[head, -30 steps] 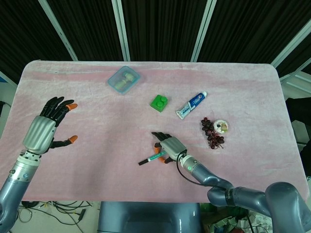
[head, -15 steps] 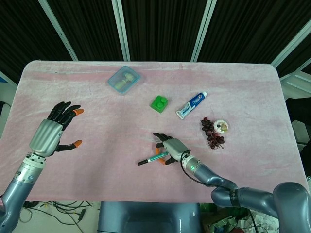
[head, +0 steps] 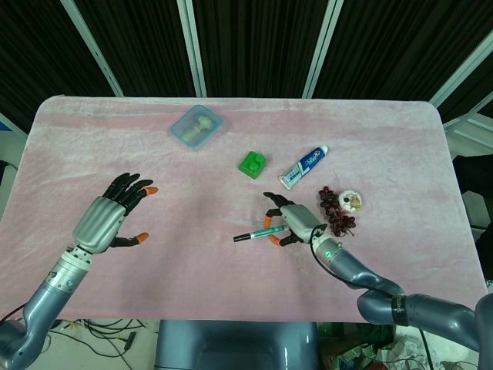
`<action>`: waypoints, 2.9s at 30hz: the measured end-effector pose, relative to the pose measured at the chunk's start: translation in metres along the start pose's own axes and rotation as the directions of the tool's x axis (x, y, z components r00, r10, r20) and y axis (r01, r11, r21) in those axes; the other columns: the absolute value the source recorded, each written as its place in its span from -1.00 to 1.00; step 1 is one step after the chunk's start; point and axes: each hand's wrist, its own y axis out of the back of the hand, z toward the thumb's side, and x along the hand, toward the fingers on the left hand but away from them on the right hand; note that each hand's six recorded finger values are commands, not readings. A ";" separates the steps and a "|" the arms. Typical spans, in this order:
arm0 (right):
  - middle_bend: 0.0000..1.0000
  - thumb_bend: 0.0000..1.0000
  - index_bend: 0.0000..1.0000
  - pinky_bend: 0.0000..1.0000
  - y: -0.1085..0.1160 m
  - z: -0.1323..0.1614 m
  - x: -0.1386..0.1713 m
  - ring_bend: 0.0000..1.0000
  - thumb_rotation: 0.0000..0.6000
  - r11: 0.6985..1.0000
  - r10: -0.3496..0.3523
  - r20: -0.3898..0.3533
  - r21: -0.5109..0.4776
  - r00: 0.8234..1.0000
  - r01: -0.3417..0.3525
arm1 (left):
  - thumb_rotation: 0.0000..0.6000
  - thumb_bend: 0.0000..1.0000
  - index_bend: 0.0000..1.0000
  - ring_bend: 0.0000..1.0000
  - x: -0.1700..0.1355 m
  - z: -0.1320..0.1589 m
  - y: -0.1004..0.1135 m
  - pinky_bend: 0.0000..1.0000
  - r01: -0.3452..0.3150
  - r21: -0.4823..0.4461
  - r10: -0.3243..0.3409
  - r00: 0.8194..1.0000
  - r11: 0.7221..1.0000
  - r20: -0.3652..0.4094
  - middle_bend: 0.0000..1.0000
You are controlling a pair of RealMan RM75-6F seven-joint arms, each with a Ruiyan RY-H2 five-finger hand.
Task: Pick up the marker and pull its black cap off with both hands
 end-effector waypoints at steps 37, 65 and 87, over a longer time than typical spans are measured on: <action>-1.00 -0.23 0.63 -0.70 0.020 0.036 -0.003 -1.00 1.00 0.981 -0.040 0.066 -0.185 0.997 0.051 | 1.00 -0.57 -0.28 -1.00 0.063 0.072 -0.079 -0.95 -0.003 -0.067 0.015 0.983 0.998 0.182 -0.71; -1.00 -0.17 0.65 -0.70 0.004 0.049 -0.007 -1.00 1.00 0.971 -0.009 0.039 -0.237 0.999 0.018 | 1.00 -0.46 -0.20 -1.00 0.074 0.072 -0.094 -0.94 0.042 -0.118 -0.023 0.987 0.992 0.159 -0.71; -1.00 -0.09 0.65 -0.70 0.001 0.052 -0.005 -1.00 1.00 0.954 -0.026 0.006 -0.298 1.000 0.026 | 1.00 -0.42 -0.14 -1.00 0.076 0.080 -0.099 -0.94 0.069 -0.188 -0.034 0.982 0.980 0.183 -0.66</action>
